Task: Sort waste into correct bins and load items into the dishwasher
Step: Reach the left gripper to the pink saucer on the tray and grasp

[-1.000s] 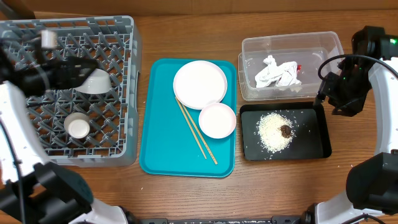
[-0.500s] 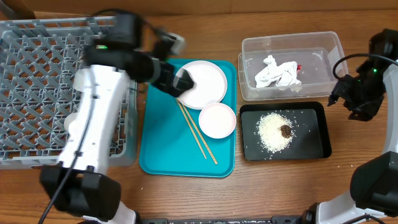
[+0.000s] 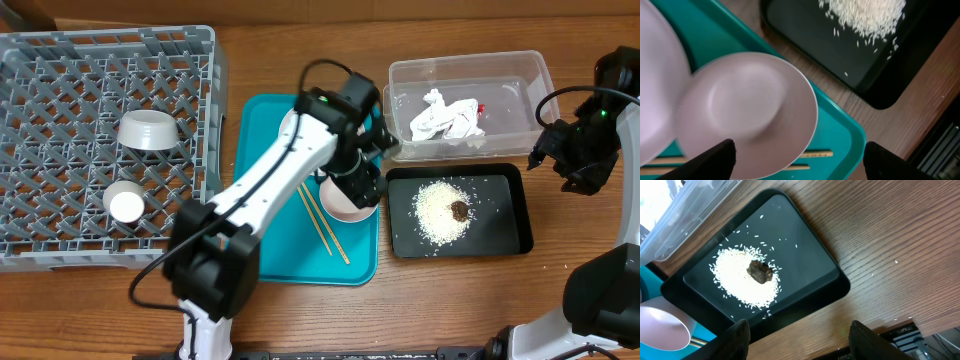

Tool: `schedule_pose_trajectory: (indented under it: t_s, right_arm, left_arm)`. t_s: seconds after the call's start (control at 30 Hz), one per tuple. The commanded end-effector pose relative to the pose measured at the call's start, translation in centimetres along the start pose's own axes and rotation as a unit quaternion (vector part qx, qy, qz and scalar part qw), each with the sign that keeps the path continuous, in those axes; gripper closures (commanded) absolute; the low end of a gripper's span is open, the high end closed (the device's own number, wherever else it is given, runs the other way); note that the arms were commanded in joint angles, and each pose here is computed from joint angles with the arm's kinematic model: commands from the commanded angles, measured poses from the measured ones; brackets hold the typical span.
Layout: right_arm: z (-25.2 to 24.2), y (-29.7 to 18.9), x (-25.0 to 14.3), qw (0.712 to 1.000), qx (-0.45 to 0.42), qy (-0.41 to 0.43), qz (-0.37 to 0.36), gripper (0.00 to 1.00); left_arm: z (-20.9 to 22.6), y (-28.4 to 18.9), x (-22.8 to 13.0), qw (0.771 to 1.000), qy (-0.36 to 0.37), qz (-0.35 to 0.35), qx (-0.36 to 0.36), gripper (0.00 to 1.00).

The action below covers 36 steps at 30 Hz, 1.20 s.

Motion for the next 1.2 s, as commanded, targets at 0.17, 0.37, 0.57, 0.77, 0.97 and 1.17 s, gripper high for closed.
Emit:
schedule_pose_trajectory:
  t_s: [0.17, 0.37, 0.57, 0.77, 0.97, 1.17]
  right_arm:
    - [-0.1, -1.0, -0.4, 1.0, 0.002, 0.002, -0.021, 0.35]
    - [-0.1, -1.0, -0.4, 1.0, 0.002, 0.002, -0.021, 0.35]
    - [-0.1, -1.0, -0.4, 1.0, 0.002, 0.002, -0.021, 0.35]
    - [-0.1, -1.0, -0.4, 1.0, 0.002, 0.002, -0.02, 0.35]
    - [-0.1, -1.0, -0.6, 1.0, 0.001, 0.002, -0.017, 0.35]
    - [-0.1, -1.0, -0.6, 1.0, 0.001, 0.002, -0.017, 0.35]
  left_arm:
    - [0.5, 5.8, -1.6, 0.993, -0.007, 0.118, 0.025, 0.32]
    - [1.3, 7.5, -1.8, 0.99, -0.013, 0.138, 0.037, 0.44]
    - [1.8, 7.5, -1.6, 0.988, -0.025, 0.133, 0.069, 0.71]
    - [1.6, 7.1, -1.1, 0.989, -0.04, 0.122, 0.072, 0.85]
    - [0.7, 3.8, 0.3, 0.994, -0.035, 0.076, 0.076, 0.96]
    - [0.4, -3.1, 2.0, 0.995, -0.037, -0.025, 0.087, 0.96]
Point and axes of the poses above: each gripper's point midway between its finger pads, its own y axis out along the fingers, its own z axis along the line the jaws close on, x = y × z, the point moved 6 cm from there along -y, back along the fingers, and after that the axes turned 5 degrees about -y, right-handed, at the moved point
